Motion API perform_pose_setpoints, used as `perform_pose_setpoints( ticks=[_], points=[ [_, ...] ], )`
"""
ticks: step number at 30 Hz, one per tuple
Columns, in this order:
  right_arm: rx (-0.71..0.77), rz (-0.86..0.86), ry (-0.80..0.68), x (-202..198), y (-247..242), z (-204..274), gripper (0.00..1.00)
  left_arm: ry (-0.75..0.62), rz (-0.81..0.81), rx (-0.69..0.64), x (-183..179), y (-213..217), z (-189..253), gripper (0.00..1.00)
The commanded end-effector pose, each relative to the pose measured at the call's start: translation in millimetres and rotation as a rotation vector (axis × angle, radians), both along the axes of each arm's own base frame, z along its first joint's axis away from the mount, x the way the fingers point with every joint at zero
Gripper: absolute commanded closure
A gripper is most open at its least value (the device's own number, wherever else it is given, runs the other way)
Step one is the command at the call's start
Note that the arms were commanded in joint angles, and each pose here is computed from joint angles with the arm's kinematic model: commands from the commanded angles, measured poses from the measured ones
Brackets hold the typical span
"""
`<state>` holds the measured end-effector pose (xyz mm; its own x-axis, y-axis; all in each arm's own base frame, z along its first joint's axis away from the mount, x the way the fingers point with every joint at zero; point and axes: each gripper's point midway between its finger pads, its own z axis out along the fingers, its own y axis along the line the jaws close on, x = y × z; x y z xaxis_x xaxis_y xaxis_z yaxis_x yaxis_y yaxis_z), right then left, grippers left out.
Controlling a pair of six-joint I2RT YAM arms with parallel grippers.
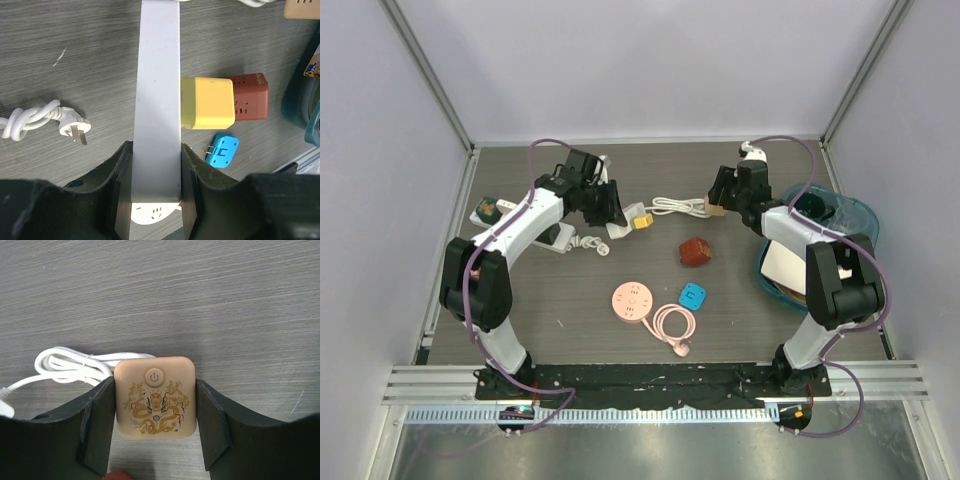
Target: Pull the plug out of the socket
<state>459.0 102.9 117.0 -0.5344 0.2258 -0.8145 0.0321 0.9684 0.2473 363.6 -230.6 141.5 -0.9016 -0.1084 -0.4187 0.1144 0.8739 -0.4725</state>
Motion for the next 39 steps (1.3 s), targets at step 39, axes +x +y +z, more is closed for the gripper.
perform_pose_setpoints(
  ticks=[39],
  points=[
    [0.384,0.074,0.150,31,-13,-14,0.90,-0.086,0.028,-0.027,11,3,30,1.00]
  ],
)
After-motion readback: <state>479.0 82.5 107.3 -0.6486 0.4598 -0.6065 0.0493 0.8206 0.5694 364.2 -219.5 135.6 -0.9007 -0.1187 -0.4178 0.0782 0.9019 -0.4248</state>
